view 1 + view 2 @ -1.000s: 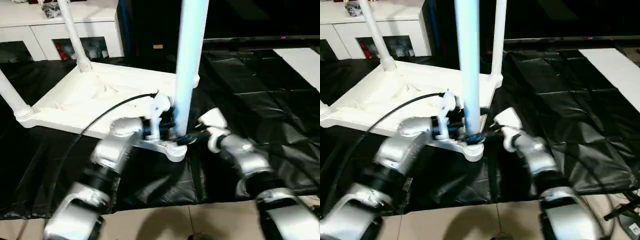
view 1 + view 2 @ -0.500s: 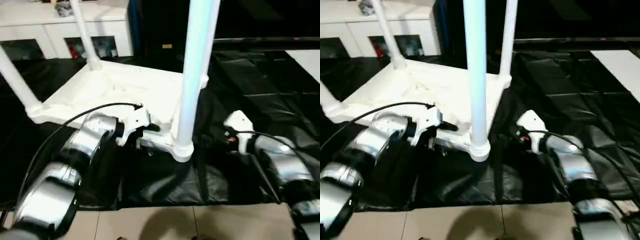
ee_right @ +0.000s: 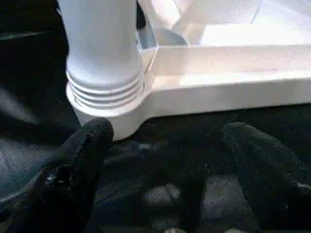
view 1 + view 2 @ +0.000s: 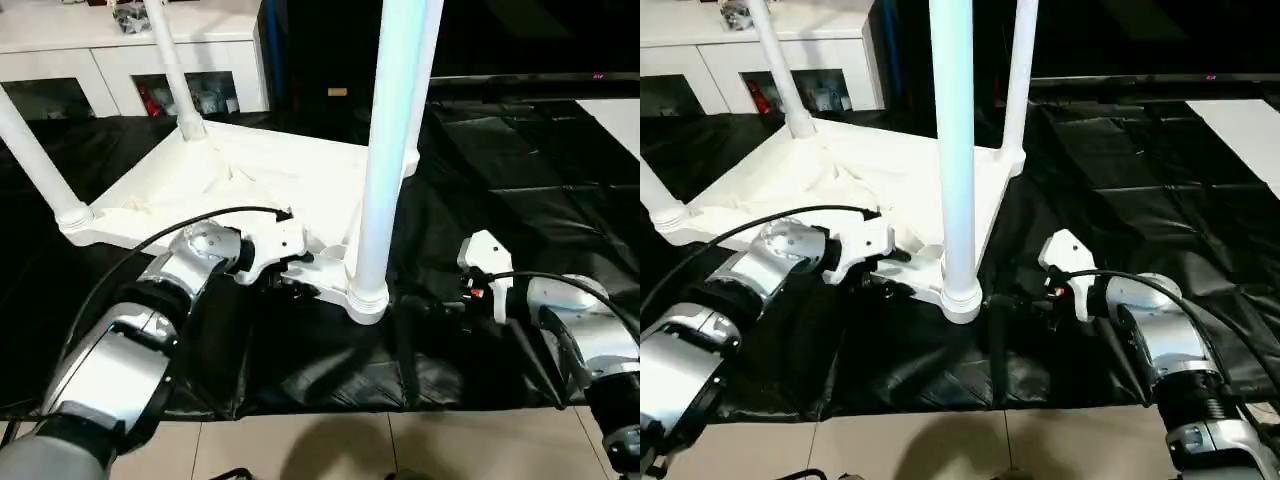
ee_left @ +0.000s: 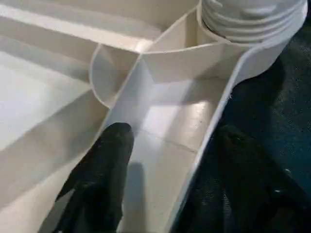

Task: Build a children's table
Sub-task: Rotate table base

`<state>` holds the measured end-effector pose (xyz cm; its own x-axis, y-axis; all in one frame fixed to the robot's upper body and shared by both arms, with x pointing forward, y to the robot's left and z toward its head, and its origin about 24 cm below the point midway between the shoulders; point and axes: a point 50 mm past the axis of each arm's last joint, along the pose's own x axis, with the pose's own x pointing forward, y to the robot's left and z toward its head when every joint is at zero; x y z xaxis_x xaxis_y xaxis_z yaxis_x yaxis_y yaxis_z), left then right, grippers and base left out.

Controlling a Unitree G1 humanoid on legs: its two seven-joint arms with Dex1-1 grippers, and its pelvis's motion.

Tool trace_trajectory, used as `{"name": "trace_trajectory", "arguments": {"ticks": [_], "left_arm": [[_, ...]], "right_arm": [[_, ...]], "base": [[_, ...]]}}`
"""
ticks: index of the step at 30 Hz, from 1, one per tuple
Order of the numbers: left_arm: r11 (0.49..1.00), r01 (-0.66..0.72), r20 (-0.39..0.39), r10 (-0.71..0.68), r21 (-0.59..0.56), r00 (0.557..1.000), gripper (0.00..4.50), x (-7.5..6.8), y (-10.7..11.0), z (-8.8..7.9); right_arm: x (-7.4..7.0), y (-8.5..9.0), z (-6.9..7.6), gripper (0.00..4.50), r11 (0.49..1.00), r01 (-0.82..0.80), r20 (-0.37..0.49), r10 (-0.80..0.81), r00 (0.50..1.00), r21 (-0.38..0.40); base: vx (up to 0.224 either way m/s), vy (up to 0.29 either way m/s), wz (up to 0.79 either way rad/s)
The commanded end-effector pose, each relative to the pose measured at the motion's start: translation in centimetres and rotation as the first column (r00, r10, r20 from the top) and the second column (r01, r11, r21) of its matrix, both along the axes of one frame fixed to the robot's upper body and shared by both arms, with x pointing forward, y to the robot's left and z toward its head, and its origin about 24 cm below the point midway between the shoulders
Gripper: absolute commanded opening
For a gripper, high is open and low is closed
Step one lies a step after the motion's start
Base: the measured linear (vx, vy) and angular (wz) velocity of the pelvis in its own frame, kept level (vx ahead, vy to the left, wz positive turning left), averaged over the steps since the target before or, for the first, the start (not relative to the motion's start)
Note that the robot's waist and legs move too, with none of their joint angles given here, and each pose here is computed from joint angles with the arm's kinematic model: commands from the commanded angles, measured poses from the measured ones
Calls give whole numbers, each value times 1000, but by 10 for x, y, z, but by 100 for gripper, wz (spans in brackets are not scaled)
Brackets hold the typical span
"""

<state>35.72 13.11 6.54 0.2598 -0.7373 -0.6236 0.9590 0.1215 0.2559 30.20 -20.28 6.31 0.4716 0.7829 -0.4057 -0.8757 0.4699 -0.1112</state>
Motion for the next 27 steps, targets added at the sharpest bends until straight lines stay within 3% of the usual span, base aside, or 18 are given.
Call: {"name": "trace_trajectory", "arguments": {"ticks": [1, 13, 20, 23, 26, 27], "left_arm": [[999, 10, 10, -10, 30, 1000, 266, 2, 1, 4], [998, 44, -57, -41, 54, 998, 175, 1, -2, 0], [993, 87, -169, -74, 74, 983, 116, -3, 0, -1], [982, 119, -221, -84, 148, 972, 102, -5, 6, -4], [979, 123, -224, -84, 165, 971, 79, -5, 7, -5], [976, 121, -264, -71, 179, 962, 70, -6, 10, -5]], "right_arm": [[-2, -1, 1, 449, 1000, -6, -6, 6, 1000, -1], [-11, 0, 2, 450, 998, -29, -90, 33, 995, 50], [-10, 2, 5, 450, 998, -26, -64, 30, 997, 50], [-10, 2, 6, 450, 998, -30, -69, 34, 997, 46], [-10, 3, 7, 450, 998, -34, -69, 37, 997, 45], [-10, 3, 7, 450, 998, -40, -69, 43, 997, 48]], "base": [[0, 0, 0], [0, 0, 0], [0, 0, 0], [0, 0, 0], [0, 0, 0], [0, 0, 0]]}}
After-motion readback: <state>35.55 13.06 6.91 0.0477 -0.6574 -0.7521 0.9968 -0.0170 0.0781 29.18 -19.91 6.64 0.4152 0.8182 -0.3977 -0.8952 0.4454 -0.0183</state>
